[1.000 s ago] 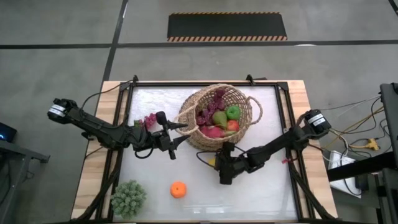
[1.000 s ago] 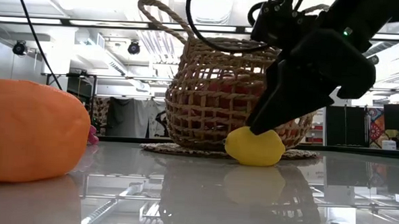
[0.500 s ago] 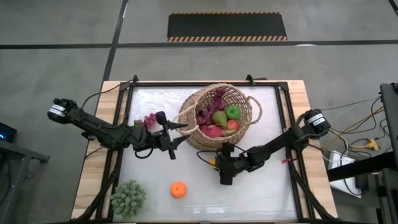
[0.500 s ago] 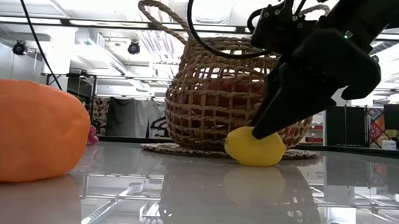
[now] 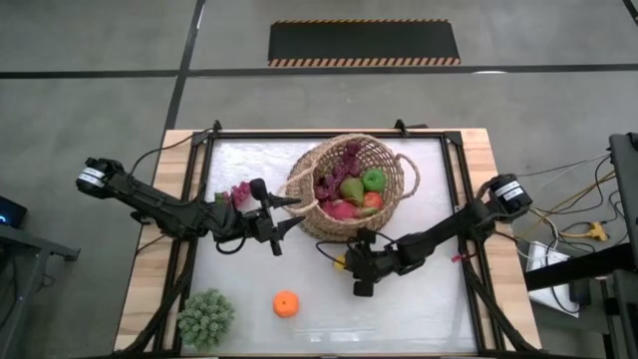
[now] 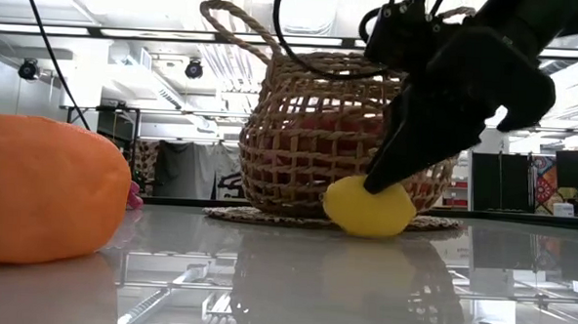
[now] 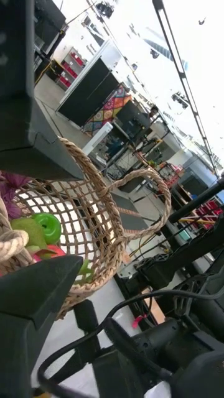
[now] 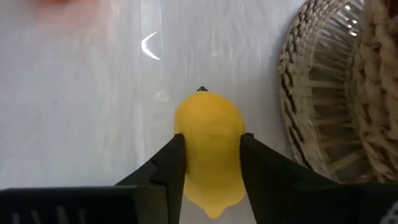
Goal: Build produce basket
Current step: Put the yellow lemon into the brown basket
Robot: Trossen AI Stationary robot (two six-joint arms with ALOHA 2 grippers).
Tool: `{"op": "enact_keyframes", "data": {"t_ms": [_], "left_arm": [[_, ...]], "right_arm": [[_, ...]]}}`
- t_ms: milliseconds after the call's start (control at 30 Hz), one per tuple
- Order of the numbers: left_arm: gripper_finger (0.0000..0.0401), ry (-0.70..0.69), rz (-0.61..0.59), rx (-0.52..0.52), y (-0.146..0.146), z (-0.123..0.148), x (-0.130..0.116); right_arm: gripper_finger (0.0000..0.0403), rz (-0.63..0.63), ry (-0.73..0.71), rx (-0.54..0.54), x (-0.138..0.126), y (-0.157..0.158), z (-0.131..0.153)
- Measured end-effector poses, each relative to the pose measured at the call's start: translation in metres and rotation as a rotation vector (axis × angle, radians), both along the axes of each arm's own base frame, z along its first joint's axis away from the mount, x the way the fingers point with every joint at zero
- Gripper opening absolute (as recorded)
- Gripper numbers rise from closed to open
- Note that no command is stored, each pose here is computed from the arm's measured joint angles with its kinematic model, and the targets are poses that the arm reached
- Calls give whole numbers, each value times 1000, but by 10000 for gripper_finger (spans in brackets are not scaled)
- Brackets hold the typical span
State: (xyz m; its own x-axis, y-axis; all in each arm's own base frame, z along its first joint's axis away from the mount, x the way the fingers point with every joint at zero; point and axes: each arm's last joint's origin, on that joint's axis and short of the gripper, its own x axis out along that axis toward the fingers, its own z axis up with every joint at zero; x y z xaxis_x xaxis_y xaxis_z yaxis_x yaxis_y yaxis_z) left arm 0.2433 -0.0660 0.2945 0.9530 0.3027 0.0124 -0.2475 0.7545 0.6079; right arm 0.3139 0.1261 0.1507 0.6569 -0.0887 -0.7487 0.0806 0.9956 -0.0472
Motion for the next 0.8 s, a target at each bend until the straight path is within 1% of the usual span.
{"op": "enact_keyframes", "data": {"t_ms": [100, 200, 267, 367, 500, 567, 633, 733, 800], "left_arm": [[190, 0, 0, 0, 0, 0, 0], [190, 0, 0, 0, 0, 0, 0], [190, 1, 0, 0, 0, 0, 0], [190, 0, 0, 0, 0, 0, 0], [190, 0, 0, 0, 0, 0, 0], [190, 0, 0, 0, 0, 0, 0], [190, 0, 0, 0, 0, 0, 0], [190, 1, 0, 0, 0, 0, 0], [190, 0, 0, 0, 0, 0, 0]], "right_arm": [[126, 0, -6, 3, 0, 0, 14], [128, 18, -39, 26, 2, 3, 37], [129, 46, -85, 46, 5, 8, 56], [129, 121, -146, 71, 7, 14, 87], [129, 170, -230, 36, 8, 15, 124], [129, 152, -250, -30, 7, 11, 140], [129, 92, -254, -144, 4, 4, 156], [125, -69, -242, -349, 2, -12, 173], [122, -150, -205, -443, 3, -25, 179]]}}
